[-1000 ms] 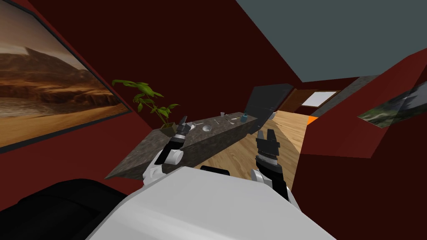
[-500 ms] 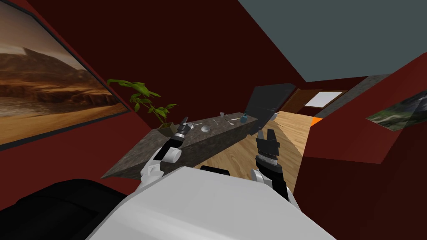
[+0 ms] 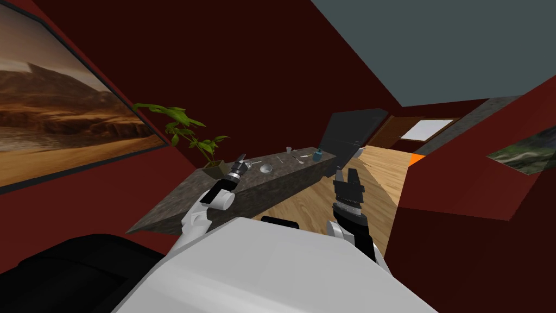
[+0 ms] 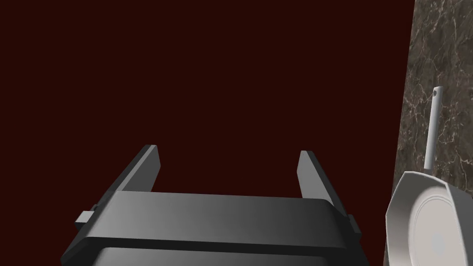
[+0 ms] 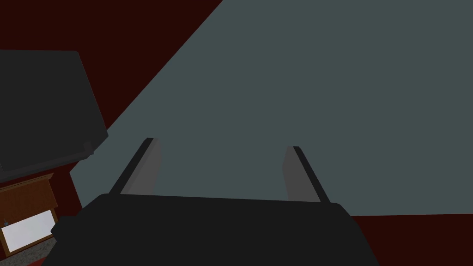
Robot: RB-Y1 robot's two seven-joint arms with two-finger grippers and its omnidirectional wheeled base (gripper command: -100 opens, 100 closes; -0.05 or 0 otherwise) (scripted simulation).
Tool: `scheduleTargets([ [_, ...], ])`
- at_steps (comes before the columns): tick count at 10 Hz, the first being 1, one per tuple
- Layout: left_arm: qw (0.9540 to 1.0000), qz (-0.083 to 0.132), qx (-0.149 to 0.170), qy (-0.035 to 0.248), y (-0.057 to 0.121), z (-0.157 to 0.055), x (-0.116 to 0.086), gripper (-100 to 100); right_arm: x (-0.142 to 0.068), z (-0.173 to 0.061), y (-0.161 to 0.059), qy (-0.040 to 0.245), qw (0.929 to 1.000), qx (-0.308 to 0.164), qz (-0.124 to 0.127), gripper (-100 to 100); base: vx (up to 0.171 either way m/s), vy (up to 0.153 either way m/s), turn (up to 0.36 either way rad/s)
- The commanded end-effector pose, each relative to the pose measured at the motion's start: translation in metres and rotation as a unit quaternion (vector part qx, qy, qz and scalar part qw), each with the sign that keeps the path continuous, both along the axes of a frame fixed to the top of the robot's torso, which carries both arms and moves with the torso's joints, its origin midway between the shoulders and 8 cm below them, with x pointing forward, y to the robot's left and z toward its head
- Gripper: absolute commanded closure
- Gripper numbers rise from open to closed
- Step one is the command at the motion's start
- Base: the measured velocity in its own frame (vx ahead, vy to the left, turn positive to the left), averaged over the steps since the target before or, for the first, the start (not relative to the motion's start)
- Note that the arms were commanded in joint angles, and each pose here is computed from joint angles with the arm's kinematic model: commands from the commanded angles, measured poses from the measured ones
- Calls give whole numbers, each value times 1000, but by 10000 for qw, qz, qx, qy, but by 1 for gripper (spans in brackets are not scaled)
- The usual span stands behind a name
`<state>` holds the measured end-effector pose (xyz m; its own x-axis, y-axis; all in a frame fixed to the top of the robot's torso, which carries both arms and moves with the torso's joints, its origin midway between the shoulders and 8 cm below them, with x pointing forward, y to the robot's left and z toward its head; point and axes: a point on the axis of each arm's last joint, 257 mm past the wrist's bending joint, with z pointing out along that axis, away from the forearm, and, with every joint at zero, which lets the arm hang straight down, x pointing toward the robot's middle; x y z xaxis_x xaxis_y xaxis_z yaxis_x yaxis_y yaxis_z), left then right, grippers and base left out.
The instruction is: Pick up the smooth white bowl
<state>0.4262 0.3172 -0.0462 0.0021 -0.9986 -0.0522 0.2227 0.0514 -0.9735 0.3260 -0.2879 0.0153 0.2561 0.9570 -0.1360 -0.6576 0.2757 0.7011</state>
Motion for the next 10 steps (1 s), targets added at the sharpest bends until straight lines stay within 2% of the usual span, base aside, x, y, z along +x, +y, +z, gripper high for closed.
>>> scheduleTargets([
  [1, 9997, 25, -11, 226, 4, -9, 4, -100, 0, 0, 0, 0, 10000, 0, 0, 0, 55, -70, 29],
  [2, 9996, 35, -12, 281, 5, -12, 4, -100, 0, 0, 0, 0, 10000, 0, 0, 0, 19, -28, 1],
  [4, 9984, 57, -25, 566, 12, -24, 9, -100, 0, 0, 0, 0, 10000, 0, 0, 0, 40, -48, 32],
  [5, 9982, 62, -26, 593, 12, -25, 9, -100, 0, 0, 0, 0, 10000, 0, 0, 0, 19, -30, 2],
  [10, 9908, 125, -91, 1345, 33, -56, 17, -100, 0, 0, 0, 0, 10000, 0, 0, 0, 57, -73, 36],
])
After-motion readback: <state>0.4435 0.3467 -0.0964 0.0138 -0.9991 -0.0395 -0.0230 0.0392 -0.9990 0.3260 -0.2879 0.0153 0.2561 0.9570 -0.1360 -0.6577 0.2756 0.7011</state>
